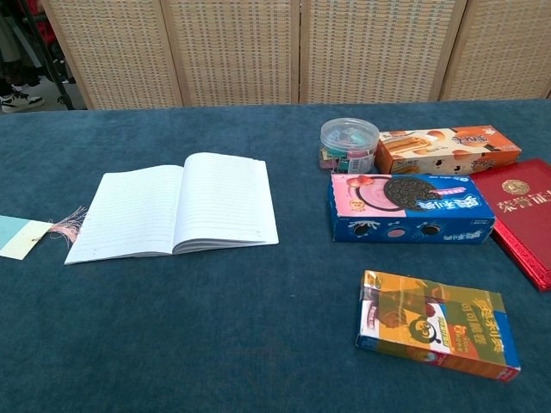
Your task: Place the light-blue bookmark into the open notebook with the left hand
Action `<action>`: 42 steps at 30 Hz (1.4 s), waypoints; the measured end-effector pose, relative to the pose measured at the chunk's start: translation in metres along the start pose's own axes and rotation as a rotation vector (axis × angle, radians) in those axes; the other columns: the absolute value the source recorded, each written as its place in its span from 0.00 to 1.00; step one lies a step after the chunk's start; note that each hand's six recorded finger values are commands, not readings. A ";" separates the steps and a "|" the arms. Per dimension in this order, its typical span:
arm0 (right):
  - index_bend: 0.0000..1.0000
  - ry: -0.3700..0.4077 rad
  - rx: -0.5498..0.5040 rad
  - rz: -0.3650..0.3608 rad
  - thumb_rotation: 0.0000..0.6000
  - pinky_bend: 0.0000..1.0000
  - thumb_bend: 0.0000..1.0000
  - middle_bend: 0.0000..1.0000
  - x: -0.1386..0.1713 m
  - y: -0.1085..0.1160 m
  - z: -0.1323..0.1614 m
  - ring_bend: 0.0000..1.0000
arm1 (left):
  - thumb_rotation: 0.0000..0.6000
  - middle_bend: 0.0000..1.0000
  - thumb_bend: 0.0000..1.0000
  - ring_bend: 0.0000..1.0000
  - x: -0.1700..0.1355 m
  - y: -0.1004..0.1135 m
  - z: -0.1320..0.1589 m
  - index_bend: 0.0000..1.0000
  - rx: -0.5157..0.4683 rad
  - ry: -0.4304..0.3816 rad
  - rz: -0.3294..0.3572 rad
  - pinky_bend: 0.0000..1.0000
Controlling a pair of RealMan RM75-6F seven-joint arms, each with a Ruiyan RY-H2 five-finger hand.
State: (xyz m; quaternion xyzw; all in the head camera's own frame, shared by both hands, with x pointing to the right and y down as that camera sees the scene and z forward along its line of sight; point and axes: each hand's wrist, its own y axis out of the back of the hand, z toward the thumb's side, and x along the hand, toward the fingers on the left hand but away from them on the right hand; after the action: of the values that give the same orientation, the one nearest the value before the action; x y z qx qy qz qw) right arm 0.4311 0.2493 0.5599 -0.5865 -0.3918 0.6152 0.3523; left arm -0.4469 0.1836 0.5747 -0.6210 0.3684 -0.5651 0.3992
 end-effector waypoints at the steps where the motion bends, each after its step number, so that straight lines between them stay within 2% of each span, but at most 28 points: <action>1: 0.12 0.000 0.000 0.000 1.00 0.00 0.10 0.00 0.000 0.000 0.000 0.00 | 1.00 0.00 0.26 0.00 0.002 0.000 0.000 0.10 0.003 -0.006 -0.005 0.00; 6: 0.12 -0.002 0.003 0.002 1.00 0.00 0.10 0.00 -0.001 -0.001 0.000 0.00 | 1.00 0.00 0.25 0.00 0.015 0.003 0.000 0.15 0.037 -0.033 -0.035 0.00; 13: 0.12 -0.002 0.009 0.007 1.00 0.00 0.10 0.00 -0.002 -0.003 0.001 0.00 | 1.00 0.00 0.25 0.00 0.032 -0.001 -0.005 0.19 0.079 -0.071 -0.123 0.00; 21: 0.12 -0.005 0.021 0.016 1.00 0.00 0.10 0.00 -0.004 -0.007 0.002 0.00 | 1.00 0.00 0.25 0.00 0.053 -0.010 -0.027 0.27 0.123 -0.053 -0.217 0.00; 34: 0.12 -0.031 0.030 0.026 1.00 0.00 0.10 0.00 -0.009 -0.011 -0.003 0.00 | 1.00 0.00 0.24 0.00 0.083 -0.046 -0.064 0.29 0.212 0.019 -0.332 0.00; 42: 0.12 -0.037 0.036 0.033 1.00 0.00 0.10 0.00 -0.012 -0.014 -0.003 0.00 | 1.00 0.00 0.23 0.00 0.100 -0.074 -0.060 0.29 0.278 -0.007 -0.401 0.00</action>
State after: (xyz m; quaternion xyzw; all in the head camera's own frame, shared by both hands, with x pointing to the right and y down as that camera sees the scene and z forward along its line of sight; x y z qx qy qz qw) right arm 0.4340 0.2452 0.5776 -0.5751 -0.3771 0.6386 0.3453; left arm -0.4975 0.1186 0.6859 -0.6229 0.1548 -0.6761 0.3618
